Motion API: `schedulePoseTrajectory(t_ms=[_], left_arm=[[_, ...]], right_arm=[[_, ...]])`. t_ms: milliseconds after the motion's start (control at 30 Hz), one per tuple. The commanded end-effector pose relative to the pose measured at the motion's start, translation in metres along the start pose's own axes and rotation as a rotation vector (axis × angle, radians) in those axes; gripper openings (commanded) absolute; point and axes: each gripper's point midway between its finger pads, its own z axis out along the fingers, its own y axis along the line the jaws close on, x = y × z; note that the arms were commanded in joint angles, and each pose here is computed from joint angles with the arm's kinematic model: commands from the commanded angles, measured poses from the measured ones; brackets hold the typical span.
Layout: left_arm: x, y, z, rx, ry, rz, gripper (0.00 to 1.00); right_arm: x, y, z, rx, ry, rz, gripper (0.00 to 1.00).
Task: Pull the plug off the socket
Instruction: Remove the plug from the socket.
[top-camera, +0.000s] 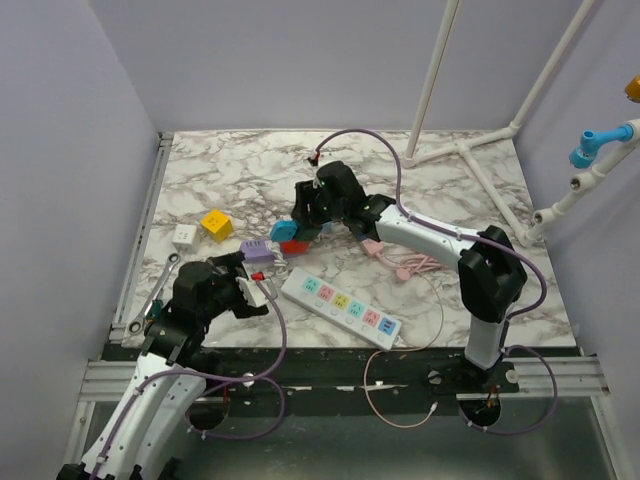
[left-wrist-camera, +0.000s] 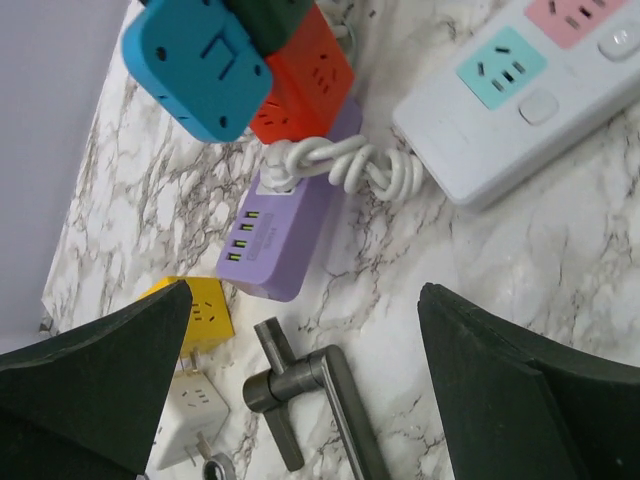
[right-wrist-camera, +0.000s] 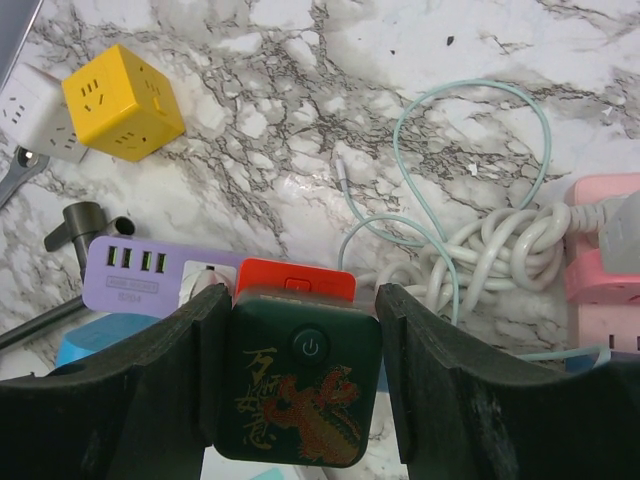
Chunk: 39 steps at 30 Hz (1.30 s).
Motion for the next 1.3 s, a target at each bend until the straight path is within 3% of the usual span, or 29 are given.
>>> schedulePoseTrajectory(t_ms=[0,133,500,900,1100,1267], left_arm=[[-0.024,0.029,0.005,-0.07,-0.089,-0.173,0.99],[-0.016,0.045,0.018,-0.049,-0.07,-0.18,0.99],[0.006,0.039,0.038,0.287,0.012,-0.137,0.98],[0.039,0.077,0.07,0.216,0.076,-0.099,0.99],[0.032,0.082,0.072,0.292,0.059,-0.17,0.98],[0.035,0.058,0.069,0.432,0.076,-0.228,0.99]], right_arm=[[0.01,-0.034,-0.009,0.135,0.015,-0.065,0.51],[0.008,-0.035,-0.013,0.138,0.005,-0.067,0.51],[0.001,-0.038,-0.019,0.153,-0.021,-0.072,0.51],[0.002,-0.032,-0.021,0.123,-0.014,-0.063,0.51],[0.001,-0.03,-0.023,0.115,-0.016,-0.052,0.5],[0.004,-0.031,-0.024,0.119,-0.012,-0.052,0.5]])
